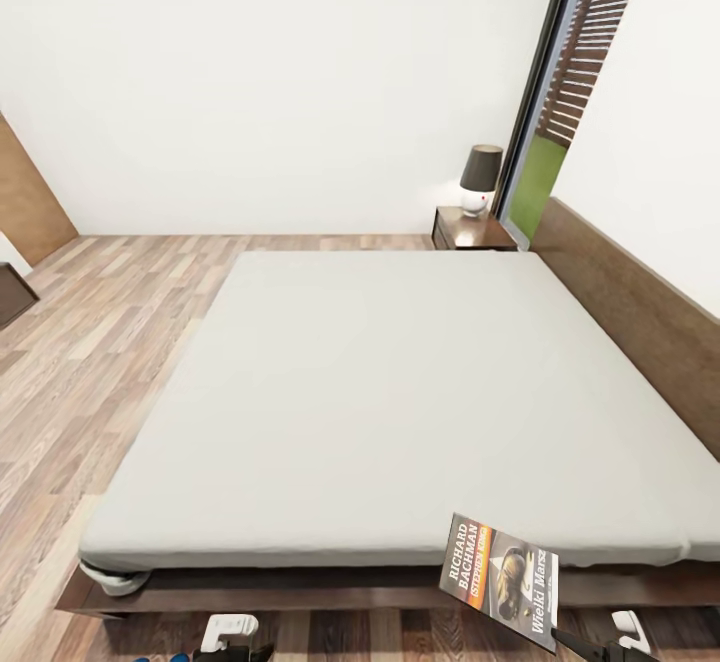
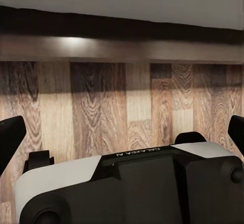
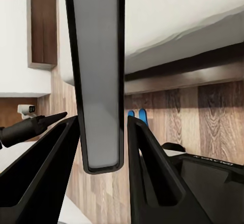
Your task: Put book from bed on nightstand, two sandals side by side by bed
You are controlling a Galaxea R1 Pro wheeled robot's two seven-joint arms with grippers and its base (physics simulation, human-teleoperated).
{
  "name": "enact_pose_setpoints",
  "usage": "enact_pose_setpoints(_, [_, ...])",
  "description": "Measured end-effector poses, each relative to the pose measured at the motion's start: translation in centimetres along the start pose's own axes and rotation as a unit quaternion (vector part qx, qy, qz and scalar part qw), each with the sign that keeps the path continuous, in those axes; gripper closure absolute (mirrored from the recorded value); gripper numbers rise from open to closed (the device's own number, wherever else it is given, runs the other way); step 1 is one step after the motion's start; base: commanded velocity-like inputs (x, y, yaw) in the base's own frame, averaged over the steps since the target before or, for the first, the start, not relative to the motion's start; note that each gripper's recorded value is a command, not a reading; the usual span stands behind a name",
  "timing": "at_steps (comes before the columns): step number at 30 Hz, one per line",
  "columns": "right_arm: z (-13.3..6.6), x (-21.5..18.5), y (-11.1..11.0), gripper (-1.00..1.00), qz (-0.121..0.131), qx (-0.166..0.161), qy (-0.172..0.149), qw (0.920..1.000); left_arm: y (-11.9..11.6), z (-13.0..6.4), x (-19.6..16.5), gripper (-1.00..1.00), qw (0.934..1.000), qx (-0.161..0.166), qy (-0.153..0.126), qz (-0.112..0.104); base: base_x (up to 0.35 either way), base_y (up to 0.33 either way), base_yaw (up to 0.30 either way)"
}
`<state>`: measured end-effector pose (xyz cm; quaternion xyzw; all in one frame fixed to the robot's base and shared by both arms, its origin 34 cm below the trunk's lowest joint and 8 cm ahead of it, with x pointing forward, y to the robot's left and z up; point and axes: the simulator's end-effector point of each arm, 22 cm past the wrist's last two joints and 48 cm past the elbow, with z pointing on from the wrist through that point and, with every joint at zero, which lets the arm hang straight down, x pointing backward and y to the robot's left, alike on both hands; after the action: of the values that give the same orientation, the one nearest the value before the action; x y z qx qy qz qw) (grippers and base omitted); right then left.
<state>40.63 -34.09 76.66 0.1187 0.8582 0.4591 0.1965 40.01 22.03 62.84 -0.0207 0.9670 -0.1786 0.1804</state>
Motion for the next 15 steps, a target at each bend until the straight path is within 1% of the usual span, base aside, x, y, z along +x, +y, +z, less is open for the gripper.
enact_pose_setpoints(9, [-0.07,-0.40,0.37,1.00,-0.005,-0.003,-0.004,1.0000,-0.16,-0.18,-0.61,-1.00,1.0000,0.001,-0.007,0.002,0.000,0.000,0.000])
enact_pose_setpoints(15, [-0.11,-0.68,0.62,1.00,-0.009,-0.005,-0.007,0.9999,-0.71,-0.20,-0.73,-1.00,0.9999,0.004,-0.010,0.002,0.000,0.000,0.000])
